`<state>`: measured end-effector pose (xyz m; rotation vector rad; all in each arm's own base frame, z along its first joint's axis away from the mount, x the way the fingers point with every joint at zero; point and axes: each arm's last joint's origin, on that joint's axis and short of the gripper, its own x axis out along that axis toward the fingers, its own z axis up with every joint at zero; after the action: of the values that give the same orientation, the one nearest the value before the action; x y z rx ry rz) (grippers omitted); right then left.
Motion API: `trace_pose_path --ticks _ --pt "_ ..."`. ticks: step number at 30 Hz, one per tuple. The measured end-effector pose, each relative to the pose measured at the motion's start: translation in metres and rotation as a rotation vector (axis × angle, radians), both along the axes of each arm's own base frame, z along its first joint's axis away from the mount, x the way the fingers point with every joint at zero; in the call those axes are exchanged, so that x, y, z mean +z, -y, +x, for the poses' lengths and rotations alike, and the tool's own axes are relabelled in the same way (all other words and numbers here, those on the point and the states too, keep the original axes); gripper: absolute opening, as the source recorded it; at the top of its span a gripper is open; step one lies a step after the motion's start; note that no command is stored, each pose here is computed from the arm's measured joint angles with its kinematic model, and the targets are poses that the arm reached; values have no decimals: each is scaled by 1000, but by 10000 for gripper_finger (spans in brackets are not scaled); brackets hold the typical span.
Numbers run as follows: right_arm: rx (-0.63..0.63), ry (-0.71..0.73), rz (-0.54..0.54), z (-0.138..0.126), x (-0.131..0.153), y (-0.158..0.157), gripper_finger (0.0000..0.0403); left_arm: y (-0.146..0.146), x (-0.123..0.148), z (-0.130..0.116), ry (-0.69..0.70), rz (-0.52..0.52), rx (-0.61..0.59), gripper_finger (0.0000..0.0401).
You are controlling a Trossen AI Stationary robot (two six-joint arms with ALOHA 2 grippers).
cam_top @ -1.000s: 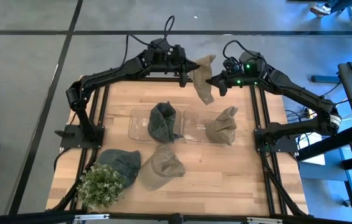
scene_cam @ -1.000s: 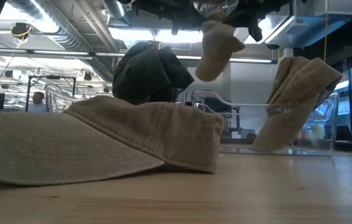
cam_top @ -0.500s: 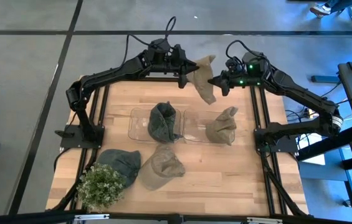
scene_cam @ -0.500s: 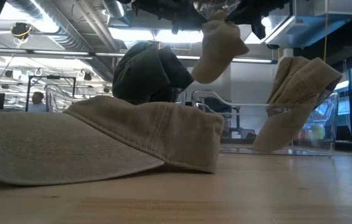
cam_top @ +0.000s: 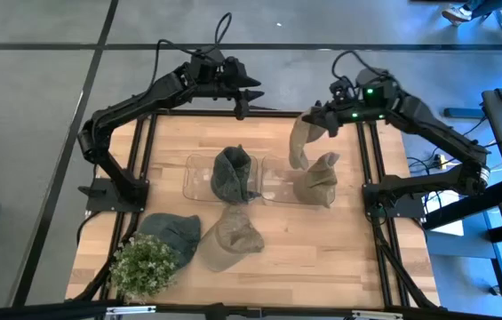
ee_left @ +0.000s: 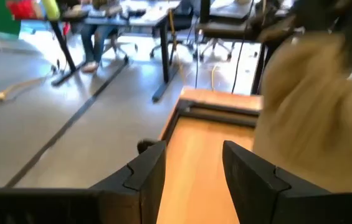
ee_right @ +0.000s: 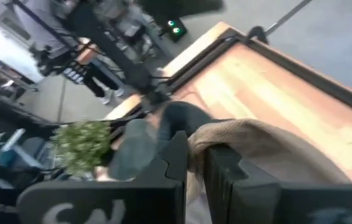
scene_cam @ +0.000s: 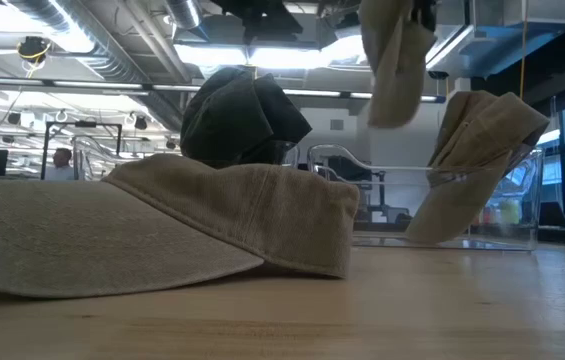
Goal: Pick & Place hat
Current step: Put the top brown cap into the right transparent bin
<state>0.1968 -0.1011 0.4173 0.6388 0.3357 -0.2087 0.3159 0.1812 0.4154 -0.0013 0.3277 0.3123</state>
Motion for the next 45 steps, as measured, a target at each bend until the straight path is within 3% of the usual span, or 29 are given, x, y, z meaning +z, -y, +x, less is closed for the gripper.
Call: trace_pose_path --ticks 4,9,23,30,39,45 --pt "16 -63 13 -10 22 -20 29 1 -5 -7 -76 -42 17 154" --pt "-20 -194 -1 -14 23 -44 29 0 -17 -10 -180 -85 63 155" --pt "7 -454 143 7 -45 -81 33 28 -48 7 -264 -194 12 152" --pt "6 -532 77 9 -67 -90 35 39 -62 15 -269 -208 -7 150" --pt "-10 -653 70 9 -106 -89 43 47 -64 17 -299 -172 44 152" --pt "36 -646 1 9 -101 -89 63 47 -64 17 -302 -169 51 149"
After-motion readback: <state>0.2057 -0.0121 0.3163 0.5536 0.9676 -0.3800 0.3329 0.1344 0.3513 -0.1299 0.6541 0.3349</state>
